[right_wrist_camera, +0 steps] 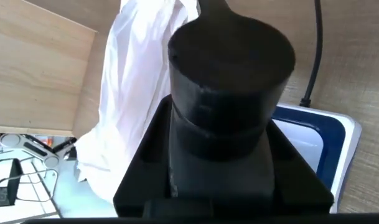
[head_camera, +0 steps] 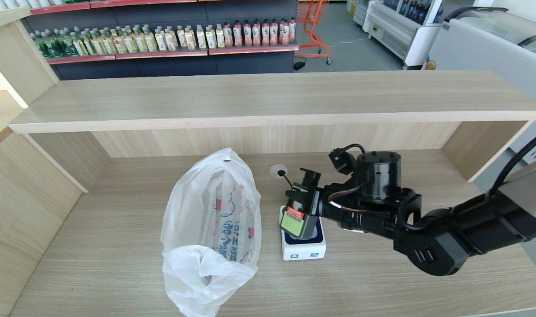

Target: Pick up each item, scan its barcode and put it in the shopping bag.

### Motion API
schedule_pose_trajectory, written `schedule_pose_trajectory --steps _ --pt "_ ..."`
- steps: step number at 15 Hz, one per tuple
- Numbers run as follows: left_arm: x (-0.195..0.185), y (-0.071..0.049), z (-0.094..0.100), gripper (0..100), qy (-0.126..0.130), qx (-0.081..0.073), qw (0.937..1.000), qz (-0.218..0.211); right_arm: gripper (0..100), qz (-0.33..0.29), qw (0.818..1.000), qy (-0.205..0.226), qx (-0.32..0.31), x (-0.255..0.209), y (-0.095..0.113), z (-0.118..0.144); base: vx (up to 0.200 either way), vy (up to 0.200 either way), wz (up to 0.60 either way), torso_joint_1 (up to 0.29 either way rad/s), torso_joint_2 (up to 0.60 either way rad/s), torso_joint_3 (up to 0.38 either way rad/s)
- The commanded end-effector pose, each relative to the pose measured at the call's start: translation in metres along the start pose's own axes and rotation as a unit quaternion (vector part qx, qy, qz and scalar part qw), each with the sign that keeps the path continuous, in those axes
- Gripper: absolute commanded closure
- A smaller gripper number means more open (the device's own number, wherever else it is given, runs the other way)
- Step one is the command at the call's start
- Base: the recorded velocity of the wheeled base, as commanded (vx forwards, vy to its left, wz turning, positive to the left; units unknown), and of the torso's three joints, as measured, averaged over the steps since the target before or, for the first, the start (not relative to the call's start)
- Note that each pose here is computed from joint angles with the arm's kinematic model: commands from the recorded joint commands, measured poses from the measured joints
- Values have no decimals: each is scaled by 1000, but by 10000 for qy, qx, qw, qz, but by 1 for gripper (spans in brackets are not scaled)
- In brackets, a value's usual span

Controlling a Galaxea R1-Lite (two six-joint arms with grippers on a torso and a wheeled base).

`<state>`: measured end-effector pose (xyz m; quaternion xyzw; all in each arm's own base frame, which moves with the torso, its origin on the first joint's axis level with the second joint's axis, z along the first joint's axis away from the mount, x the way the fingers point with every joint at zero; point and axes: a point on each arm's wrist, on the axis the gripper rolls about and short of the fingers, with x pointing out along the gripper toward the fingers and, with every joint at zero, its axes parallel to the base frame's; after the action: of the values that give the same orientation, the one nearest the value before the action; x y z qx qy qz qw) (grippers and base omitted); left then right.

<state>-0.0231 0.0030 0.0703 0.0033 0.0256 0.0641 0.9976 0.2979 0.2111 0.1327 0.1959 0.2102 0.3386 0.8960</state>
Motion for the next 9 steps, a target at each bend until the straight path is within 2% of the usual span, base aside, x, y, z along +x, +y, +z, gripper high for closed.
schedule_pose_trajectory --steps 1,3,5,6,9 --pt "0 0 0 0 5 0 10000 2 100 303 9979 -551 -139 -50 26 30 0 0 0 0 0 0" --pt "0 0 0 0 -2 -1 10000 2 100 328 9964 -614 -476 -75 38 40 0 0 0 0 0 0" --pt "0 0 0 0 -2 -1 10000 2 100 173 9926 -604 -1041 -82 32 37 0 0 0 0 0 0" --pt "0 0 0 0 5 0 10000 2 100 81 9902 -691 -1211 -82 25 39 0 0 0 0 0 0" --pt "0 0 0 0 5 0 10000 2 100 117 9839 -896 -1544 -83 22 35 0 0 0 0 0 0"
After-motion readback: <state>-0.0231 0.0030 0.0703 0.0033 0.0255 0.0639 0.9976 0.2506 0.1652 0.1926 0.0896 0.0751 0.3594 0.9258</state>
